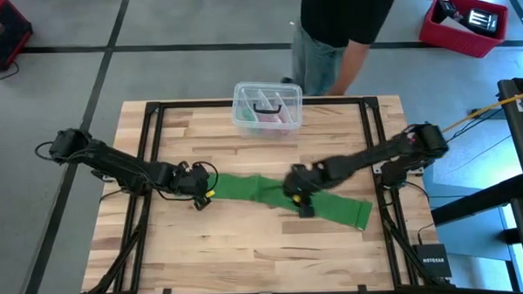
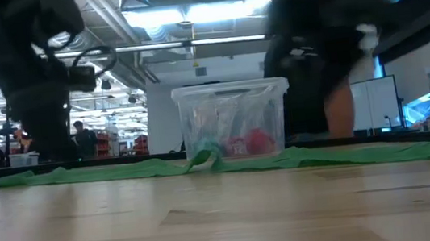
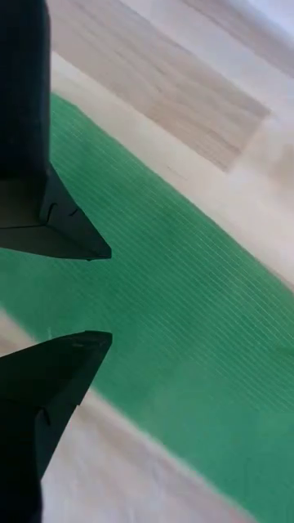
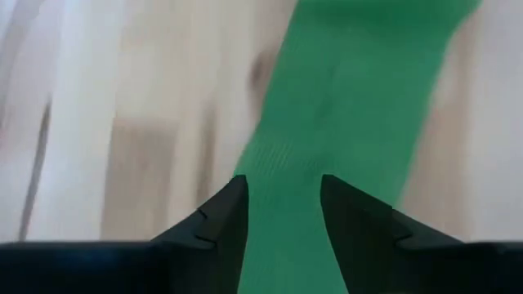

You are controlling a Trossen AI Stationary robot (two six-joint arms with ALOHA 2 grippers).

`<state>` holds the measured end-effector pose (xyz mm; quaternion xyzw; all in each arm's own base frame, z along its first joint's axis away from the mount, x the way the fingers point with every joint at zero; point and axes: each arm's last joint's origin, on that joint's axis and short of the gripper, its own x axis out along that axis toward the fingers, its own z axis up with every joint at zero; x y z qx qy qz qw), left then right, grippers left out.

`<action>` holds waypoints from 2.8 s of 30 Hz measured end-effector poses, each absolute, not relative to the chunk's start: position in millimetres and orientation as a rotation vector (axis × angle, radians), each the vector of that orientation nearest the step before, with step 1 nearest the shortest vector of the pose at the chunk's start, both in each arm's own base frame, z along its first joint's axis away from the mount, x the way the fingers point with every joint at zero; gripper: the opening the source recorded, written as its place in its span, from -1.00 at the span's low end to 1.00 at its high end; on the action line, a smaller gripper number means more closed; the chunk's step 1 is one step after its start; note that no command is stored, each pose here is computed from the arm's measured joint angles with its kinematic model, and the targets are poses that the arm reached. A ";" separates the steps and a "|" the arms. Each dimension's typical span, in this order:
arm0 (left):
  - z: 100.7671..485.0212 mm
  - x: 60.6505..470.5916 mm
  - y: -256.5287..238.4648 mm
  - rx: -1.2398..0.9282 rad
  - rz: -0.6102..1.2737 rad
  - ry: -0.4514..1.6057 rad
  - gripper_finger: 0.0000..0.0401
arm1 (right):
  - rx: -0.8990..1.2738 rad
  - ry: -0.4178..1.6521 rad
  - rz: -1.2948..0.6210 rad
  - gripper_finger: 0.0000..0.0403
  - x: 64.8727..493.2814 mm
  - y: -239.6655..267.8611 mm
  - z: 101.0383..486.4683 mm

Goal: Roll bandage
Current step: Roll the green bandage

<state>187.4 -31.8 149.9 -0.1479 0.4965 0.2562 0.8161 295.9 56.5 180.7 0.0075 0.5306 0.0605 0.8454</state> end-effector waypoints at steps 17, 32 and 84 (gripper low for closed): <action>133.7 160.7 -32.7 -0.378 0.707 1.301 -0.26 | 0.020 1.246 -0.032 -0.21 225.4 91.3 127.2; 188.4 189.1 -43.6 -0.173 0.455 1.262 -0.26 | 0.105 1.196 0.077 -0.21 215.4 114.3 200.3; 208.7 238.3 -56.9 -0.283 0.456 0.861 -0.26 | 0.077 1.428 -0.480 0.05 108.9 195.5 148.1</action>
